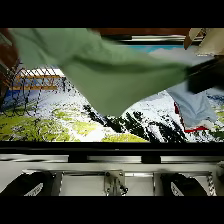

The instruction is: Fold the shirts.

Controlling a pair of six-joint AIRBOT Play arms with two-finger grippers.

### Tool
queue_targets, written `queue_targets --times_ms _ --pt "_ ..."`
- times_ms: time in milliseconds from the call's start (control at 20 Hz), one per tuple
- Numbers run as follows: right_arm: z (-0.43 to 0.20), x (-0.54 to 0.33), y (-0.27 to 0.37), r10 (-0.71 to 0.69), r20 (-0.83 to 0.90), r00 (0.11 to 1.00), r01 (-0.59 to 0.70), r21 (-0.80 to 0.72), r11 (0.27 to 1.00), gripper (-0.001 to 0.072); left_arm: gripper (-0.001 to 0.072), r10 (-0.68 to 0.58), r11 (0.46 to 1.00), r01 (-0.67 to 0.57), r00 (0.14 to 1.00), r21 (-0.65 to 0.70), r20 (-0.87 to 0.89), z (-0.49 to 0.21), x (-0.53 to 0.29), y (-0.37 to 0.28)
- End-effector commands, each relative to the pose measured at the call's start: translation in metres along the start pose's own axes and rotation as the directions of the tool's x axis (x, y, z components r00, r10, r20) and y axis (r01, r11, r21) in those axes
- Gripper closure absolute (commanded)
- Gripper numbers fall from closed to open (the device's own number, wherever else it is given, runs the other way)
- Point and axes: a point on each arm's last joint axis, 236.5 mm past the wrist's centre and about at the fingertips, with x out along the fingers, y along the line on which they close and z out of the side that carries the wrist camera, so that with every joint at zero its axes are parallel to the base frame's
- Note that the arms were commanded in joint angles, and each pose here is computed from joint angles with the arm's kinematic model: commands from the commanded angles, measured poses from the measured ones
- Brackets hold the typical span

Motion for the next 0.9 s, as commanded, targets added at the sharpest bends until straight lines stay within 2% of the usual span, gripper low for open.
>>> queue_targets --times_ms 0,100,250,400,500,600,700,850 --pt "0.110 -0.163 -0.017 -0.135 0.484 0.865 0.116 0.070 0.991 0.0639 0.0678 -0.063 0.998 0.056 0.968 0.035 0.243 0.105 -0.084 -0.043" --pt "0.106 -0.181 -0.009 -0.116 0.492 0.863 0.082 0.091 0.992 0.0639 0.0679 -0.051 0.998 0.046 0.991 0.044 0.126 0.078 -0.088 -0.043" --pt "0.077 -0.156 -0.010 -0.115 0.351 0.929 0.090 0.086 0.992 0.0639 0.0678 0.027 0.998 -0.018 0.987 0.058 -0.159 0.007 -0.079 -0.021" --pt "0.045 -0.104 -0.011 -0.082 0.152 0.985 0.071 0.082 0.994 0.0639 0.0678 0.124 0.992 -0.108 0.933 0.067 -0.338 -0.054 -0.066 0.012" --pt "0.007 -0.058 -0.006 -0.031 -0.065 0.997 0.037 0.090 0.995 0.0639 0.0678 0.166 0.986 -0.146 0.890 0.079 -0.424 -0.093 -0.055 0.031" --pt "-0.044 -0.009 0.001 0.032 -0.310 0.950 0.009 0.128 0.992 0.0639 0.0678 0.213 0.977 -0.189 0.822 0.101 -0.528 -0.144 -0.046 0.054" --pt "-0.095 0.042 0.006 0.083 -0.496 0.865 -0.002 0.162 0.987 0.0639 0.0677 0.256 0.966 -0.225 0.739 0.130 -0.623 -0.202 -0.035 0.080" --pt "-0.153 0.136 -0.003 0.060 -0.593 0.803 0.061 0.181 0.982 0.0639 0.0678 0.263 0.959 -0.265 0.676 0.106 -0.689 -0.284 -0.002 0.108"
